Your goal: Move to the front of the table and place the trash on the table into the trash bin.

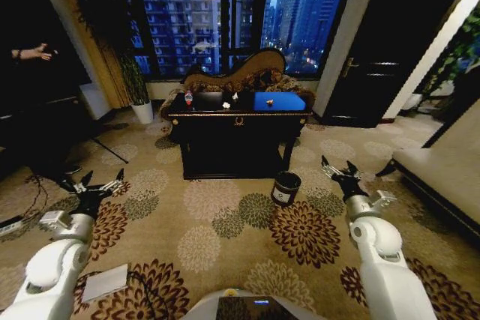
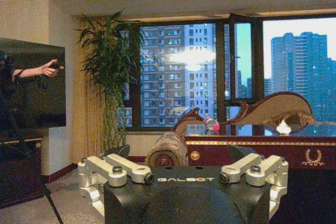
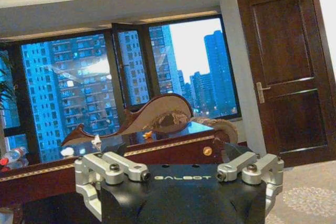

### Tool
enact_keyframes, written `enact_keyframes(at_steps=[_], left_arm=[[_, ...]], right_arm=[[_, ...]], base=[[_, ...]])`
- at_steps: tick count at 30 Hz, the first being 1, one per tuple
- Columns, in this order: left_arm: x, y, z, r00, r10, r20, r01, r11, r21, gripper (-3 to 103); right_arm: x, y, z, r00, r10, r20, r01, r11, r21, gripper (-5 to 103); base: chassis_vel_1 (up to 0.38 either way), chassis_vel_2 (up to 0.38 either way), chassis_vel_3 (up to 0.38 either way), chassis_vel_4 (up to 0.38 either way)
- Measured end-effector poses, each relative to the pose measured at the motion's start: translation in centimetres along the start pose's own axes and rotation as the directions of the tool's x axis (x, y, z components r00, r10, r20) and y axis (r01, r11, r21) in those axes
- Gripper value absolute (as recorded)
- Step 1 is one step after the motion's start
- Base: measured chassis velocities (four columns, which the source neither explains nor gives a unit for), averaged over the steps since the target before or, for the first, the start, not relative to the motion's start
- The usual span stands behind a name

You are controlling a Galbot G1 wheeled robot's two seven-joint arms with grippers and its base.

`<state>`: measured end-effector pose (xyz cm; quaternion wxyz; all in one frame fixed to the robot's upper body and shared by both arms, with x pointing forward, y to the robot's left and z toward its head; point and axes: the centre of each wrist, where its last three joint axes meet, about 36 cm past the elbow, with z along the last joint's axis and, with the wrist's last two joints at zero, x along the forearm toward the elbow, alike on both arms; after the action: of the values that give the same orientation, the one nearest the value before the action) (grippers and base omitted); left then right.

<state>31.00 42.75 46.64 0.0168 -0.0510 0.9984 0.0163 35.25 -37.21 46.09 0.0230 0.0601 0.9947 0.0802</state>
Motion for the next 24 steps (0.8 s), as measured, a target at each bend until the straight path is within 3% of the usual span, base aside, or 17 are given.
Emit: enact_keyframes(at_steps=[9,24], left_arm=[[0.15,0.07,-0.18,0.999,-0.031,0.01,0.031,0.999,0.028,100],[0.16,-0.21,-0.28,1.0,-0.015,0.016,0.015,0.999,0.032,100]], right_arm=[[0.19,0.09,0.33,1.0,0.004,0.003,-0.004,1.0,-0.005,100],[0.28,-0.23,0.88,1.0,0.015,0.021,-0.015,1.0,-0.008,100]], base=[[0.0,0.0,0.0,0.0],[-0.003,0.002,0.004,-0.003]])
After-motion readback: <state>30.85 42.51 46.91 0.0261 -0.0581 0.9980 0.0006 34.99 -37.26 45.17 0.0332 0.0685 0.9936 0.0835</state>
